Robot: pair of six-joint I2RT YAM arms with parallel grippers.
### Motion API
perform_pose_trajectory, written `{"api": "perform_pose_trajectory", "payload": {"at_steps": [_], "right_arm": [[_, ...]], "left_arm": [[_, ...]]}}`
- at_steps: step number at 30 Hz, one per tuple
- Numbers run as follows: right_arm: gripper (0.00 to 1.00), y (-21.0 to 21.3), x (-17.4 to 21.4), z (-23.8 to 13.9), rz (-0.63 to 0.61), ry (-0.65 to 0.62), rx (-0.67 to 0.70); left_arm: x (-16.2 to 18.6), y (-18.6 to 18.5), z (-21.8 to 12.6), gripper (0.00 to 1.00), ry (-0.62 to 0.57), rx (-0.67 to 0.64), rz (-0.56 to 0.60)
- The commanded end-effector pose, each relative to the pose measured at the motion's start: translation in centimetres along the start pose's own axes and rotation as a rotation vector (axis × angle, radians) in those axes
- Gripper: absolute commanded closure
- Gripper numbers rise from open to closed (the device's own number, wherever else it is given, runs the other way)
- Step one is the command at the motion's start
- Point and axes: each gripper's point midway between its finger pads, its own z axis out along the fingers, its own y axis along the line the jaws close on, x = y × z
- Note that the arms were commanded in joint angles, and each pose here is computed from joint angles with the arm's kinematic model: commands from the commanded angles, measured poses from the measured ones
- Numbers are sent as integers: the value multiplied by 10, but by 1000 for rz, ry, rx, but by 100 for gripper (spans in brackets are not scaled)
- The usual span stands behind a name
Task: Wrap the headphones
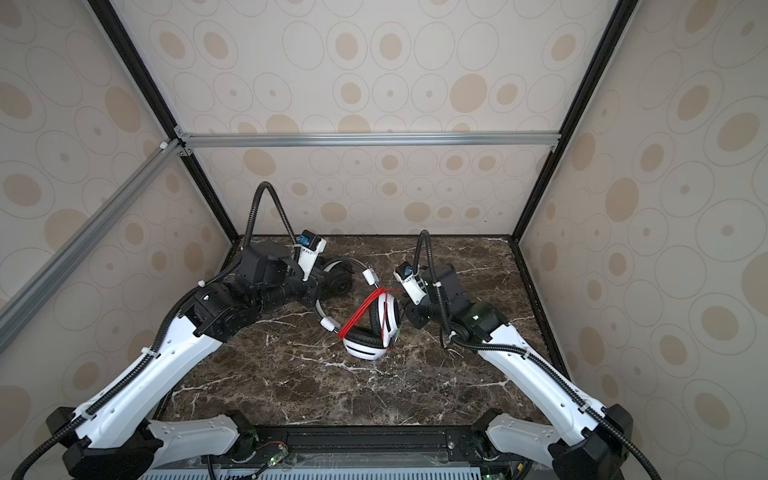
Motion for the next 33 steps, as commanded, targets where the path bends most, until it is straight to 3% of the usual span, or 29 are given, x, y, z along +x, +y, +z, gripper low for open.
{"api": "perform_pose_trajectory", "payload": {"at_steps": [1, 9, 18, 25, 29, 33], "right_arm": [[56, 3, -6, -6, 30, -60, -29], [34, 8, 4, -14, 104, -96, -61], [21, 14, 17, -24, 226, -160, -121], [16, 16, 21, -23, 314, -179, -139], [16, 15, 30, -18, 409, -139, -131], [16, 20, 29, -17, 502, -182, -169]], "left_arm": [[-33, -3, -25, 100, -105, 26, -81], [-44, 0, -31, 100, -141, 19, -144], [-59, -3, -39, 100, -195, 44, -188], [-70, -2, -43, 100, -221, 45, -200], [-75, -6, -41, 100, -233, 64, -215], [-75, -5, -41, 100, -244, 66, -224]]}}
